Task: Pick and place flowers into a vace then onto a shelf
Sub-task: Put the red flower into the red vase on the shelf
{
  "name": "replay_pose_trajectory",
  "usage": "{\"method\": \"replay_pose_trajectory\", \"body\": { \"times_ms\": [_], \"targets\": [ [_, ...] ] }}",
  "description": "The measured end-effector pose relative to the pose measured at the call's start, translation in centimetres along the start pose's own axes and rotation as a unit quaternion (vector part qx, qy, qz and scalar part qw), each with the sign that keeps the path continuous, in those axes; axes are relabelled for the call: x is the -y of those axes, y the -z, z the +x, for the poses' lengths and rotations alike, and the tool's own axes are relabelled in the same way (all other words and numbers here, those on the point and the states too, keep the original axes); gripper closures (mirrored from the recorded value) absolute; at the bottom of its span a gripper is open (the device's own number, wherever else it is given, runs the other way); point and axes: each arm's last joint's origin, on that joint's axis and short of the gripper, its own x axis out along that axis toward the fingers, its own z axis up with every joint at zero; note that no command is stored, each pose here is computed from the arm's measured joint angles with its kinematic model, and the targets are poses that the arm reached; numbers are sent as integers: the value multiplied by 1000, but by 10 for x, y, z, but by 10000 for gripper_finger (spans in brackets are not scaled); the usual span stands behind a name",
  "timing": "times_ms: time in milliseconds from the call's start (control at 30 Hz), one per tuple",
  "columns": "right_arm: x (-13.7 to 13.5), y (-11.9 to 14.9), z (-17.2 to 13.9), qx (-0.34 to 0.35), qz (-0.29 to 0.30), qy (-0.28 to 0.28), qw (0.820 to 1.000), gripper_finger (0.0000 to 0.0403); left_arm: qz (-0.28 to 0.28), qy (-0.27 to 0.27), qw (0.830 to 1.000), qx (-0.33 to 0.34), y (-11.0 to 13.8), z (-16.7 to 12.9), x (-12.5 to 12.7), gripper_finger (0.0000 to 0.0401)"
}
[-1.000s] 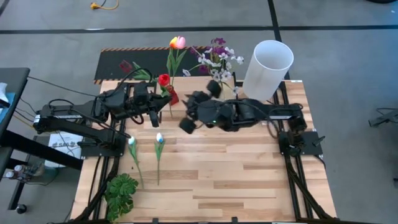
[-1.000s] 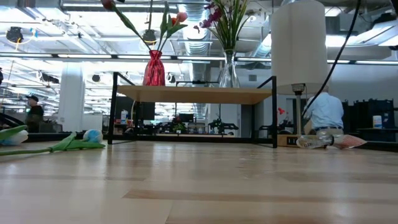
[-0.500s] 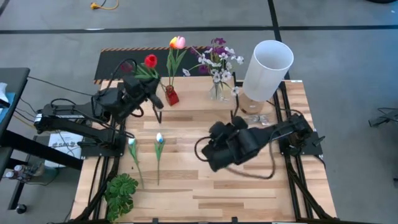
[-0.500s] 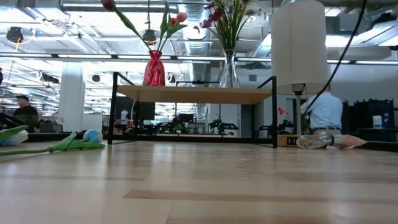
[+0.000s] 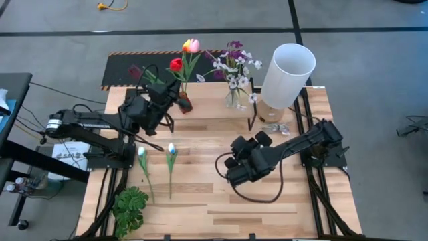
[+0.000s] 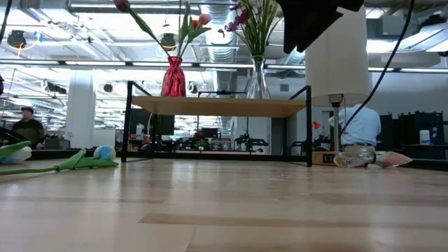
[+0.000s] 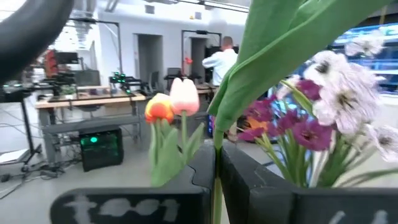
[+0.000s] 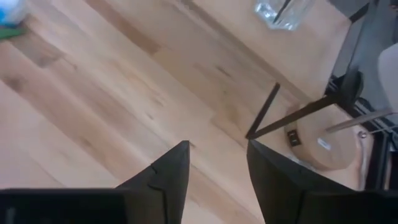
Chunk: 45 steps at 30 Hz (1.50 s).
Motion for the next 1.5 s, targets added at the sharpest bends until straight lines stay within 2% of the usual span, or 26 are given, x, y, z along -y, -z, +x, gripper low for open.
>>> {"method": "replay_pose_trajectory", "body": {
  "times_ms": [300,467,733,1133,1500],
  "targets": [
    [-7,1,-4,24,9,-23,999,266,0,-24,1000,13,-6,-1,-4,401],
    [-12,-2,-4,33,11,-43,998,270,3,-32,999,-4,0,2,-4,401],
    [-14,-2,-4,35,17,-51,998,271,-30,-64,997,-21,9,19,-17,401],
    [-21,2,-9,39,21,-70,997,274,-63,-76,991,-89,34,34,-32,401],
    [-25,1,-10,40,13,-88,995,275,-85,-72,984,-138,47,32,-34,400]
  ]
}}
